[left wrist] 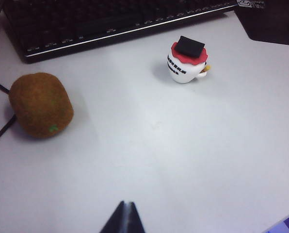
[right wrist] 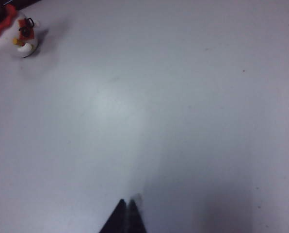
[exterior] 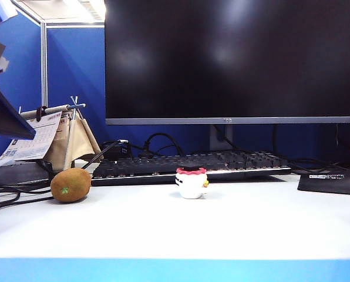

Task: Place the kiwi on top of the doll with a flat head.

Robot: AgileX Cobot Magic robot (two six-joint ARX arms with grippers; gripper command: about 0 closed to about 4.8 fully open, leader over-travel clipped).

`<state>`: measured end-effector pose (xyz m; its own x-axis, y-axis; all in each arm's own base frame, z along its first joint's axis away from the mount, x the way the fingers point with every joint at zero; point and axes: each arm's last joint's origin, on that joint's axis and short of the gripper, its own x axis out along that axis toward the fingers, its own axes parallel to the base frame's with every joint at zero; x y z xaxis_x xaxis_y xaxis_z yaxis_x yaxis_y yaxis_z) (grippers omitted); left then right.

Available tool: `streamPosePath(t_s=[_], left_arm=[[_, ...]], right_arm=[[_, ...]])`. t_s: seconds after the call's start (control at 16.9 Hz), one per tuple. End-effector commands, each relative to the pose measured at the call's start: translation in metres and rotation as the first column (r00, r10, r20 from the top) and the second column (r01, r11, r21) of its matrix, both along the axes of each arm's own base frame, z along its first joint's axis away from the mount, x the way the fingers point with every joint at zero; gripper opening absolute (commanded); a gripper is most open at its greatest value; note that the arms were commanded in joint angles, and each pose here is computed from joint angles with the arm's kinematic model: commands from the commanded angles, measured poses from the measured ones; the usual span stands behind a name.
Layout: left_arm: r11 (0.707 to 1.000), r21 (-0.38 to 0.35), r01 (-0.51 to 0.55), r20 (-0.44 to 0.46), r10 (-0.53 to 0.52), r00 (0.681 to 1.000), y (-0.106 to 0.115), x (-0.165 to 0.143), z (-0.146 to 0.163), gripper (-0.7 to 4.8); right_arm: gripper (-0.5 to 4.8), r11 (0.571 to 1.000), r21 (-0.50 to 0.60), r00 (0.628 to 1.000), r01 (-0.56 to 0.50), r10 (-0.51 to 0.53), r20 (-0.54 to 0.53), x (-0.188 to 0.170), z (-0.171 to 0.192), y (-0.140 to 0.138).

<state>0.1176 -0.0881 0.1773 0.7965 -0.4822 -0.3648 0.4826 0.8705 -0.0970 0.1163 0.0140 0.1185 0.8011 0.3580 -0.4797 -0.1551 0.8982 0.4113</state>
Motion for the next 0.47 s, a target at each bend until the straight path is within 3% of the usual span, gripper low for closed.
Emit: streamPosePath(t_s=[0.06,0.24,0.47], left_arm=[[1.000,-0.013,0.004,0.017,-0.004,1.000,-0.001,0.001,0.003,-0.05],[0.999,-0.040,0.005,0.045,-0.003,0.999,-0.001,0.002,0.006,-0.05],[0.994,-0.078,0.072,0.002,-0.072,0.997,-0.004,0.000,0.009,-0.05]], right_arm=[[-0.05,1.000,0.000,1.000,-0.007,0.007,0.021,0.000,0.001,0.000],[-0.05,0.997,0.035,0.997,-0.070,0.069,0.033,0.000,0.002,0.002],[0.05,0.986,0.105,0.990,-0.127,0.119,0.079,0.003,0.011,0.005]])
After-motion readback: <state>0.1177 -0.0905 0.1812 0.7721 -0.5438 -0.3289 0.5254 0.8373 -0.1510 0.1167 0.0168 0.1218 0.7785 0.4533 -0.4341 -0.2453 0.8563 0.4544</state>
